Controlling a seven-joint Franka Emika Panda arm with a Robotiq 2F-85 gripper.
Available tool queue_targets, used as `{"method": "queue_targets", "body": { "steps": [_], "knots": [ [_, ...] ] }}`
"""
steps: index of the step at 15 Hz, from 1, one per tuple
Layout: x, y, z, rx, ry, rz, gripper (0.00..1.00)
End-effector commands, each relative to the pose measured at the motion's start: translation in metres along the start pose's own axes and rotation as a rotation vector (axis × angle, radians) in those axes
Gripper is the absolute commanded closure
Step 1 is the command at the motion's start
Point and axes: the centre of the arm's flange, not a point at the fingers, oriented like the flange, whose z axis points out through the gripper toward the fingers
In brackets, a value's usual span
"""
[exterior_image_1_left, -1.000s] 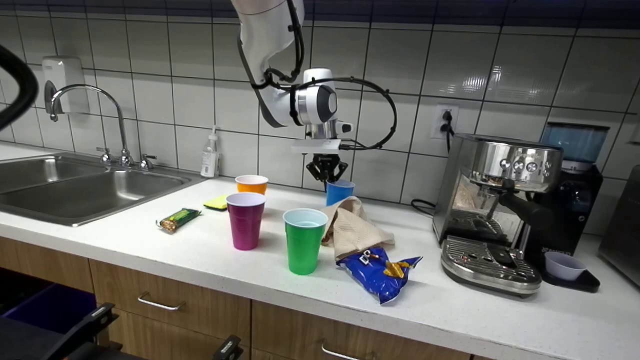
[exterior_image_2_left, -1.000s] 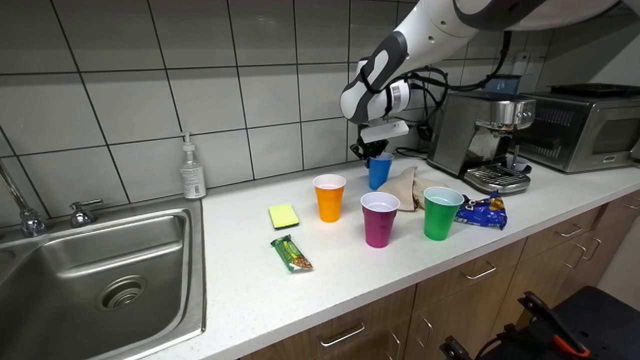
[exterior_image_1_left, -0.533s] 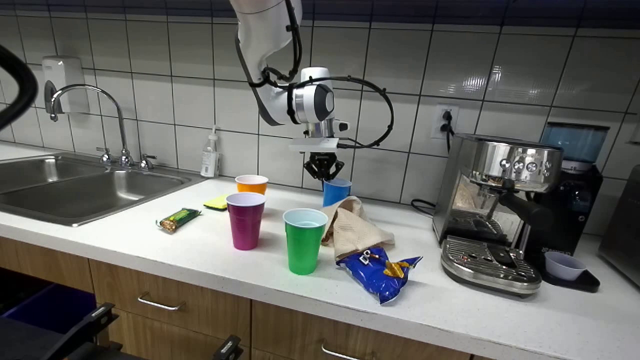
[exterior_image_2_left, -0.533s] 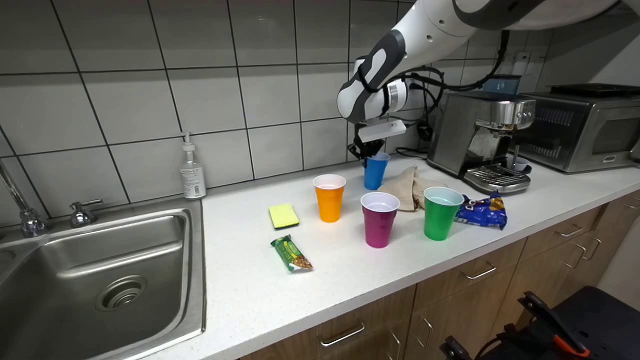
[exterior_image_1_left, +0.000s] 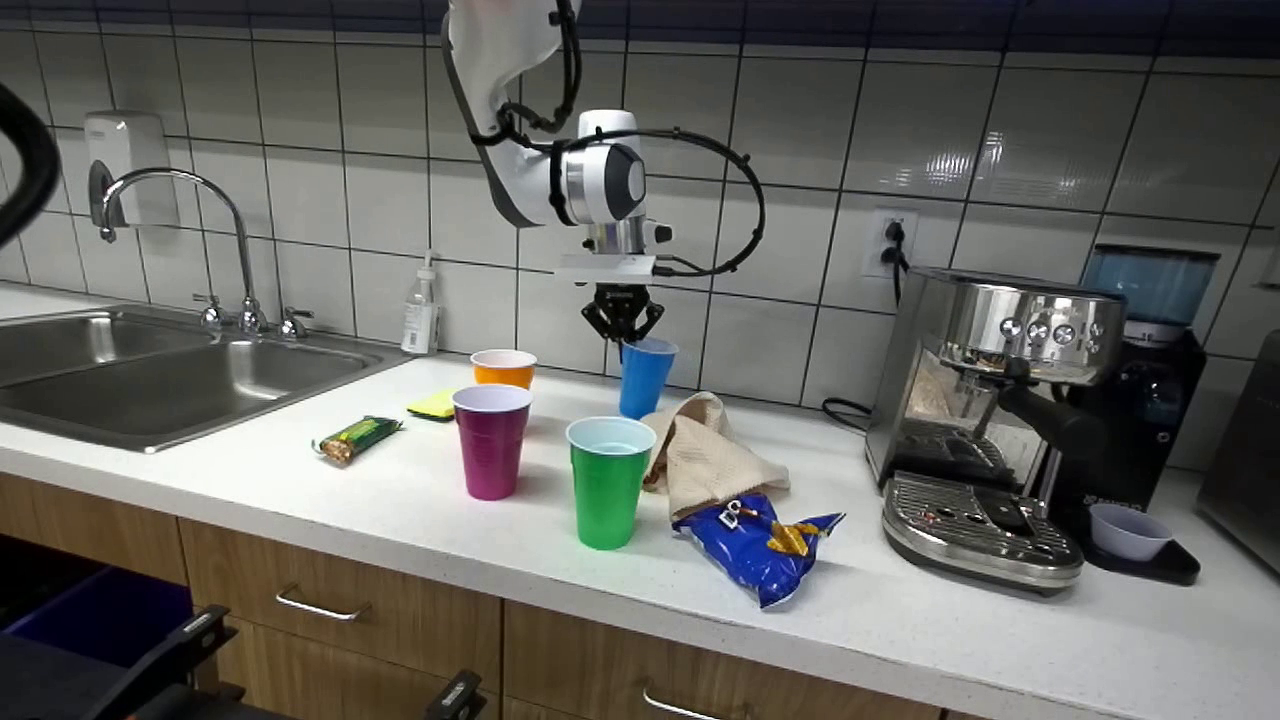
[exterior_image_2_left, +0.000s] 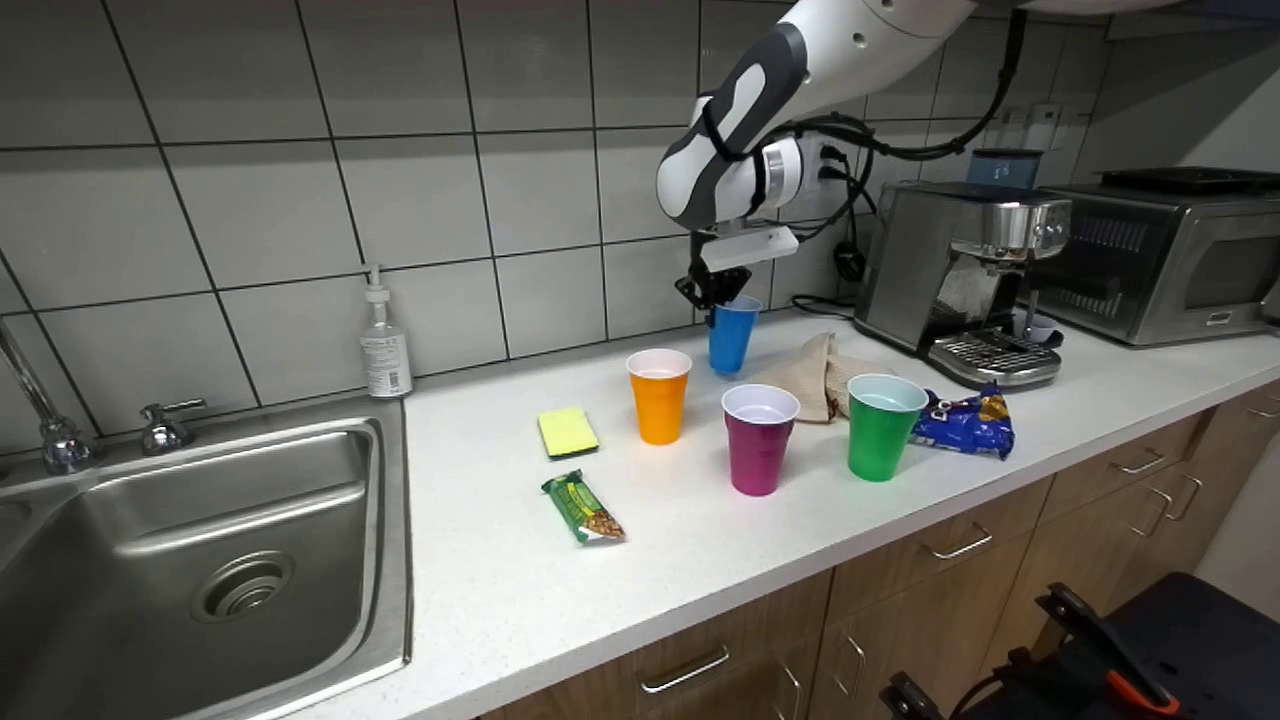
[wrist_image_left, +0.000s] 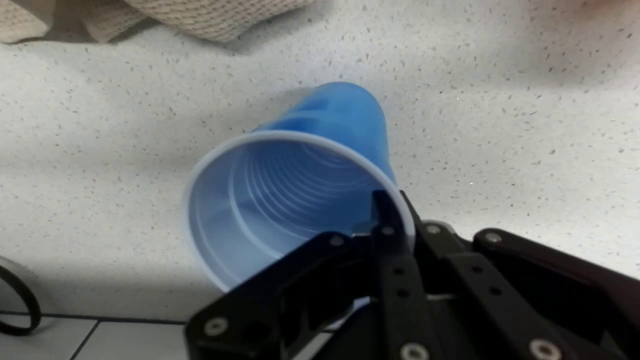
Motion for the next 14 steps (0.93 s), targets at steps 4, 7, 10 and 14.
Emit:
{"method": "queue_targets", "body": {
  "steps": [4,7,10,14],
  "knots": [
    [-0.043,-0.019,-0.035,0.023,-0.024,-0.045,1.0],
    [-0.058,-0.024,-0.041,0.024,-0.04,-0.05,1.0],
    [-0.073,-0.027,-0.047,0.024,-0.055,-0.056,1.0],
    [-0.09,-0.028,-0.057,0.03,-0.065,-0.061,1.0]
  ]
}}
